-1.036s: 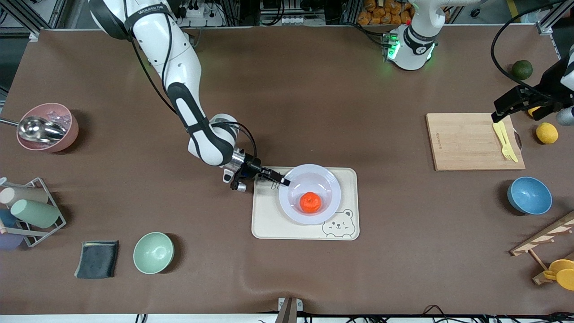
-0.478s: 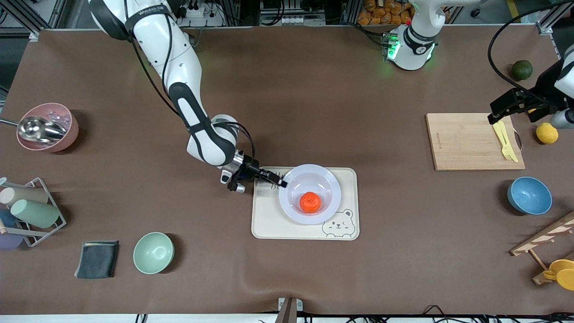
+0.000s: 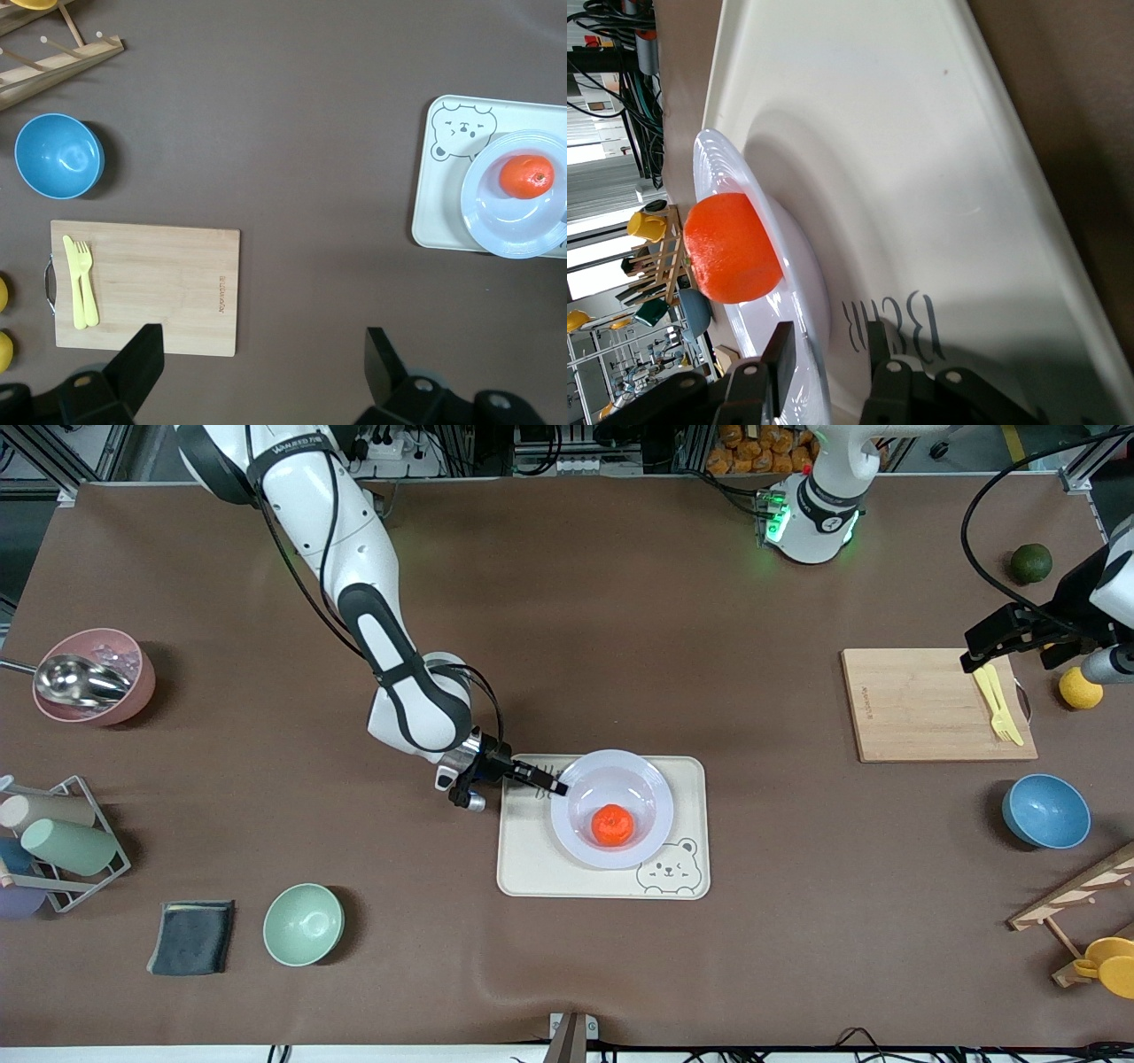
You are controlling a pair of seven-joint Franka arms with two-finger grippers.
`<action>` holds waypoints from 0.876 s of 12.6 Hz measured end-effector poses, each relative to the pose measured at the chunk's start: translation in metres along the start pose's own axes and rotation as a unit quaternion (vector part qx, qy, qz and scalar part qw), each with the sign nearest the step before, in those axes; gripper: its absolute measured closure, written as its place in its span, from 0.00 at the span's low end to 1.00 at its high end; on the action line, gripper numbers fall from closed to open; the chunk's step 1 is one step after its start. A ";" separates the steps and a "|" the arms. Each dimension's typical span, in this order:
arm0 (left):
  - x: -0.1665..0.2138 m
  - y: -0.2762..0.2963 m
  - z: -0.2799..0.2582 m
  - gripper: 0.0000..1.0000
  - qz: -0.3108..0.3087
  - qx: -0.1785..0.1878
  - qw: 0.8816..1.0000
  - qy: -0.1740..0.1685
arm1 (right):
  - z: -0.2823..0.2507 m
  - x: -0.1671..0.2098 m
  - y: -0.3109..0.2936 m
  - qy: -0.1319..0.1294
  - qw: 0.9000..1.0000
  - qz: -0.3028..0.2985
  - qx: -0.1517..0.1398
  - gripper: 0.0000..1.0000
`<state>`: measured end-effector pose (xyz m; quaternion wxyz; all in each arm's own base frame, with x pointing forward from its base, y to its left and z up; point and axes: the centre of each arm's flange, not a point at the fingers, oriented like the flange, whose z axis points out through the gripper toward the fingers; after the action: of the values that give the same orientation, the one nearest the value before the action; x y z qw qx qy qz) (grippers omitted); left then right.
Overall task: Place orange and plate with both arms
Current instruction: 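Open the right gripper and release the plate rim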
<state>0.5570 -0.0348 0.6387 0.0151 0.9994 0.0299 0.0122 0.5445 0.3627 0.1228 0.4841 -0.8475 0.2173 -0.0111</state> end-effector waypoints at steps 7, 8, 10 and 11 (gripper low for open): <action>-0.001 0.004 0.000 0.00 -0.006 0.000 1.000 0.000 | -0.008 0.011 -0.033 -0.028 0.996 0.056 -0.056 0.54; -0.001 0.004 0.000 0.00 -0.006 0.000 1.000 0.000 | -0.011 0.015 -0.037 -0.027 0.996 0.059 -0.062 0.54; -0.001 0.005 -0.001 0.00 -0.006 0.000 1.000 0.001 | -0.020 0.024 -0.044 -0.028 0.995 0.062 -0.074 0.53; -0.001 0.004 -0.001 0.00 -0.006 0.000 1.000 0.001 | -0.024 0.028 -0.050 -0.035 0.994 0.064 -0.079 0.52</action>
<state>0.5568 -0.0393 0.6393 0.0154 0.9992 0.0357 0.0126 0.5817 0.3542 0.1715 0.4224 -0.8675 0.2541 0.0667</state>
